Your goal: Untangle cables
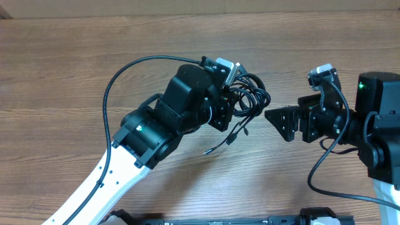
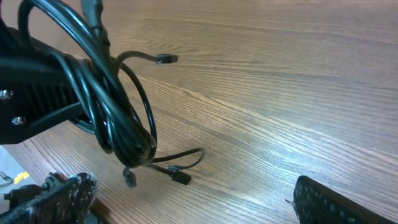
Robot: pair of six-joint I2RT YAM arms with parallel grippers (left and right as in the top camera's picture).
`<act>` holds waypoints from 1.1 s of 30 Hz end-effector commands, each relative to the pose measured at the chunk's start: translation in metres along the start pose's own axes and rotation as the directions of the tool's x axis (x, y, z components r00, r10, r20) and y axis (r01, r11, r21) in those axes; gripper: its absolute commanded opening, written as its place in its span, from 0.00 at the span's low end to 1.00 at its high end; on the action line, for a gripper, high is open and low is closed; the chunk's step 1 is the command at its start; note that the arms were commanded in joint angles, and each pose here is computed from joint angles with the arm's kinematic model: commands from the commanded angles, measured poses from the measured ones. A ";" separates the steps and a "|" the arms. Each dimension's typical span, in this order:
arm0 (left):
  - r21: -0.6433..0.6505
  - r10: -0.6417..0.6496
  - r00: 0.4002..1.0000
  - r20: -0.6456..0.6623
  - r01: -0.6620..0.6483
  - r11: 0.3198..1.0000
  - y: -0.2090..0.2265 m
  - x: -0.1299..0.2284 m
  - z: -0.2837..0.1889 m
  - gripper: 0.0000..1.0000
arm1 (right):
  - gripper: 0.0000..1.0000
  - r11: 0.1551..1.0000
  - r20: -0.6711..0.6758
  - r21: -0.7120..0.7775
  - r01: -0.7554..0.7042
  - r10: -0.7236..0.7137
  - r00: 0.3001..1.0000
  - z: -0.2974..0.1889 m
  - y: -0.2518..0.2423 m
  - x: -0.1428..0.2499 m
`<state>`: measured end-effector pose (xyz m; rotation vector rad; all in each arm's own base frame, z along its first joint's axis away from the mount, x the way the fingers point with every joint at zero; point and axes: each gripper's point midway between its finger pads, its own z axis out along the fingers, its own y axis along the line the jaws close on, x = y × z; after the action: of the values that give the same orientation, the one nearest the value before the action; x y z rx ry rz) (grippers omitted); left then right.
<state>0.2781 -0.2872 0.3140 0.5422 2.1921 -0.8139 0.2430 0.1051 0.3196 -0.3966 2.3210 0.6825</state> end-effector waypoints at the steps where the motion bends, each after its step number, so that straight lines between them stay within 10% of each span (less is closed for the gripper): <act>1: -0.002 -0.028 0.999 0.019 0.028 1.000 0.000 -0.004 -0.004 0.04 | 1.00 0.998 -0.016 0.018 -0.053 0.054 0.998 0.006 -0.008 -0.004; 16: -0.063 -0.210 0.976 0.051 0.213 0.975 0.013 -0.006 -0.005 0.04 | 1.00 0.990 -0.103 0.017 -0.139 0.140 0.985 0.006 -0.005 0.018; 19: 0.007 -0.432 0.902 0.020 0.432 0.902 0.001 -0.004 -0.004 0.04 | 0.86 0.996 0.018 -0.074 -0.055 0.057 0.998 -0.015 0.022 0.004; 33: 0.320 -0.373 0.916 -0.147 0.401 0.858 -0.065 -0.007 -0.015 0.04 | 0.50 0.993 0.171 -0.069 0.099 -0.086 0.982 -0.043 0.042 -0.008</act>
<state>0.2505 -0.3192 0.3432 0.2471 2.2872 -1.3456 0.2084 0.1151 0.3602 -0.4395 2.1421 0.7433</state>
